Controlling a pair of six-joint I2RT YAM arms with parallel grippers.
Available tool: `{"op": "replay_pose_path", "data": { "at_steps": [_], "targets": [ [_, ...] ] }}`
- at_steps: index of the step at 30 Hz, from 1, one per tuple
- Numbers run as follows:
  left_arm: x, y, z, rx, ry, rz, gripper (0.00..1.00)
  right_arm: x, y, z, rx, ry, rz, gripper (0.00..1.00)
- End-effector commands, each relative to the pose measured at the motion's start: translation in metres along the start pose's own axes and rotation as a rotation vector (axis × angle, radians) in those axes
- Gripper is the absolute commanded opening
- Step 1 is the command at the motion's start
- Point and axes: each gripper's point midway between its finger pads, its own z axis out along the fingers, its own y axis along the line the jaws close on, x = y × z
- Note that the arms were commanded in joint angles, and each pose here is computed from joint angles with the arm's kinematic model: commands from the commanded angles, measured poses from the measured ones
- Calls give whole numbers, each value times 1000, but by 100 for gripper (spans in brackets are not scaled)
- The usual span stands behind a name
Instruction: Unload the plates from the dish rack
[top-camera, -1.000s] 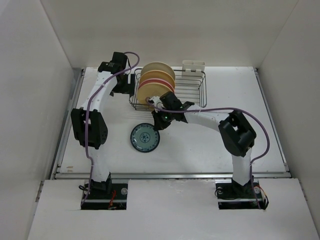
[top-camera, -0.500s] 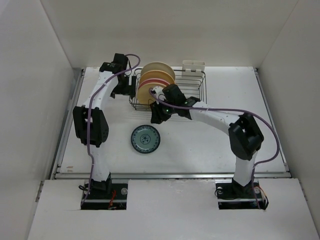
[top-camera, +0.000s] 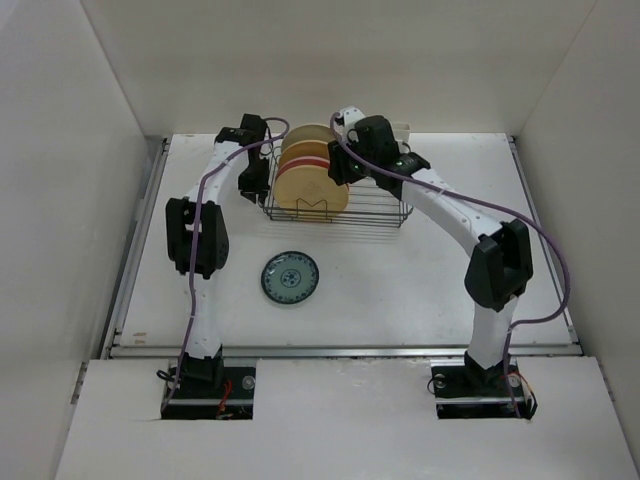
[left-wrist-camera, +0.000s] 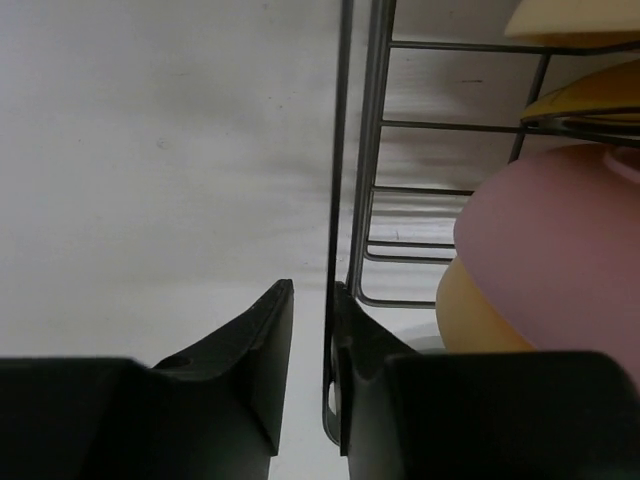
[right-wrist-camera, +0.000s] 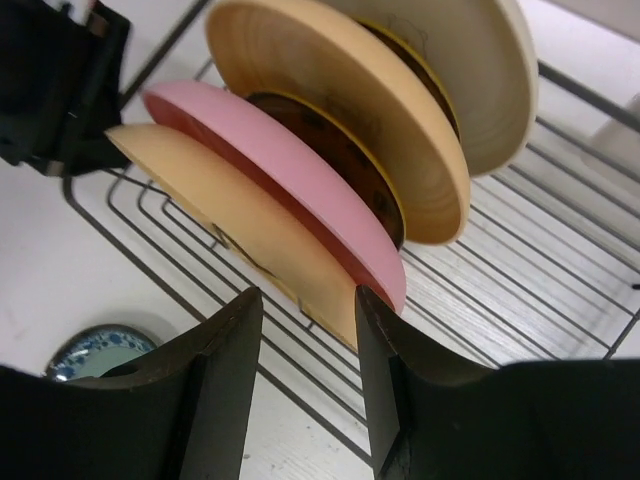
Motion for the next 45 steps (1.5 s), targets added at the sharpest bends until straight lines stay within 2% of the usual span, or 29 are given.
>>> {"op": "replay_pose_path", "data": {
  "at_steps": [1, 3, 6, 12, 16, 17, 23, 29, 33, 41, 45],
  "targets": [
    [0, -7, -18, 41, 3, -26, 17, 1, -15, 10, 58, 22, -34, 48],
    [6, -12, -17, 68, 27, -37, 8, 1, -11, 13, 35, 24, -42, 48],
    [14, -13, -12, 73, 56, -63, 0, 3, -9, 20, 15, 24, -51, 45],
    [25, -13, -13, 69, 72, -93, 0, 7, -20, 35, 22, 27, -42, 40],
    [36, -20, -10, 106, 101, -130, 0, 9, -21, 38, 21, 28, -71, 12],
    [39, -23, -10, 119, 108, -139, 0, 13, -23, 39, 31, 36, -70, 0],
    [40, -28, -12, 138, 111, -189, 0, -15, -26, 10, 62, -44, -124, 0],
    [40, -29, -12, 138, 111, -198, 0, -66, -24, -43, 100, -227, -131, 0],
    [40, -27, -11, 128, 109, -198, 0, -78, -21, -62, 97, -275, -113, 0],
    [32, -20, -14, 99, 77, -169, 0, -57, -28, -64, 101, -237, 37, 0],
    [31, -19, -16, 75, 69, -150, 5, -33, -31, -81, -23, -129, 146, 0]
  ]
}}
